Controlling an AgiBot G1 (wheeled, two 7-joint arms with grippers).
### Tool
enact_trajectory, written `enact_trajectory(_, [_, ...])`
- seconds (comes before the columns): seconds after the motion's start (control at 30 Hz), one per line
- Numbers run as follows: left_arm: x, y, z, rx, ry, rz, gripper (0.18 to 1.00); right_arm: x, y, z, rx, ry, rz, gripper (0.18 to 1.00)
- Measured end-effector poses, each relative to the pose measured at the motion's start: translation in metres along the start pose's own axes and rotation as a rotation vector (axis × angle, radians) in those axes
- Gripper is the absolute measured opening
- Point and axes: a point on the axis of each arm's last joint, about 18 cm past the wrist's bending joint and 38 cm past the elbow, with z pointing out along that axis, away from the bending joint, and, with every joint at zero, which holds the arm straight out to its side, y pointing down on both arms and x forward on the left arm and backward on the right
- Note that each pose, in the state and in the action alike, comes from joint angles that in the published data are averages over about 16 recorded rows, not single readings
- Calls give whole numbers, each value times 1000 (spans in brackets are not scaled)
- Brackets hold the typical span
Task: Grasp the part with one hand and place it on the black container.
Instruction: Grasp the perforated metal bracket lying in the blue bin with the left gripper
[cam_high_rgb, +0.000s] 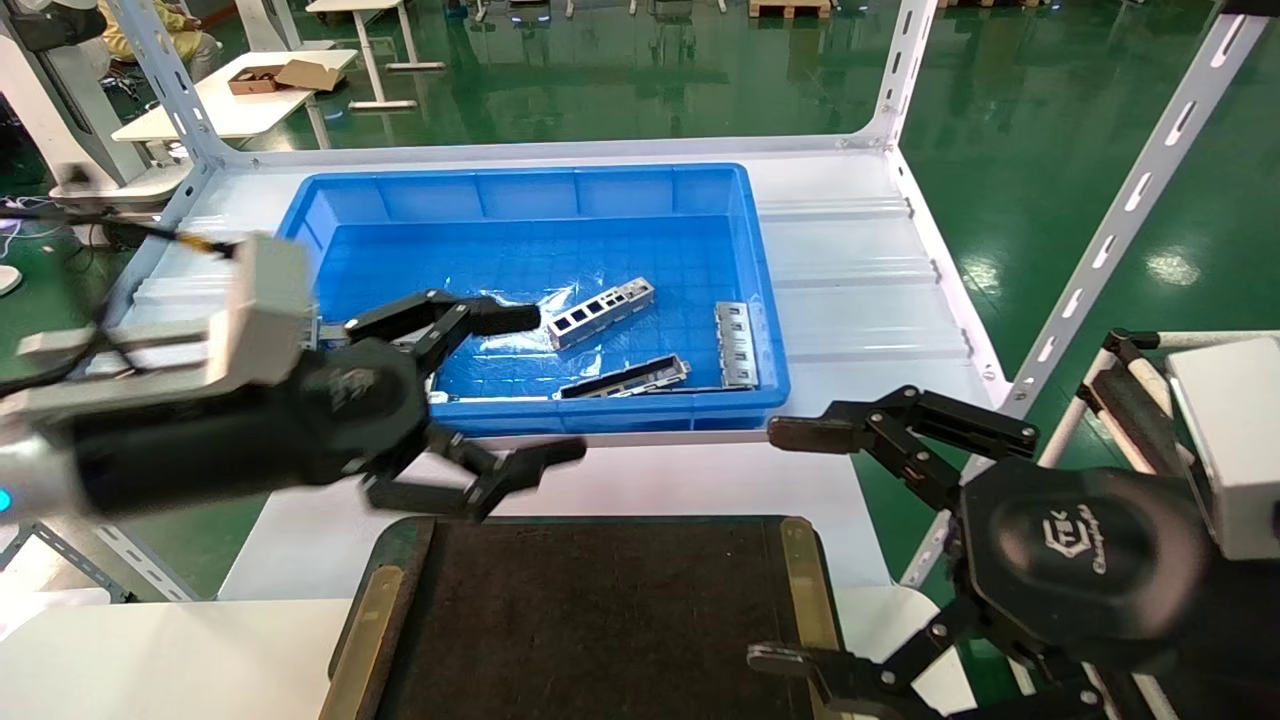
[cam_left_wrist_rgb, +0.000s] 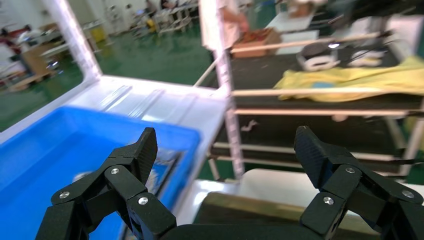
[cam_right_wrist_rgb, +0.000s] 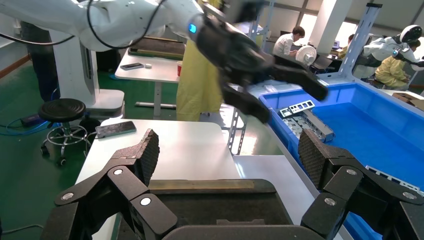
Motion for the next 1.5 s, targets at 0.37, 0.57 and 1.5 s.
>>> enact_trajectory(0.37, [-62, 25, 48, -63, -149, -34, 1000, 0, 0, 0, 0, 0, 0, 1001])
enact_trajectory(0.57, [-86, 39, 76, -105, -218, -56, 1000, 0, 0, 0, 0, 0, 0, 1001])
enact_trajectory(1.5, [-124, 91, 142, -266, -481, -133, 993, 0, 0, 0, 0, 0, 0, 994])
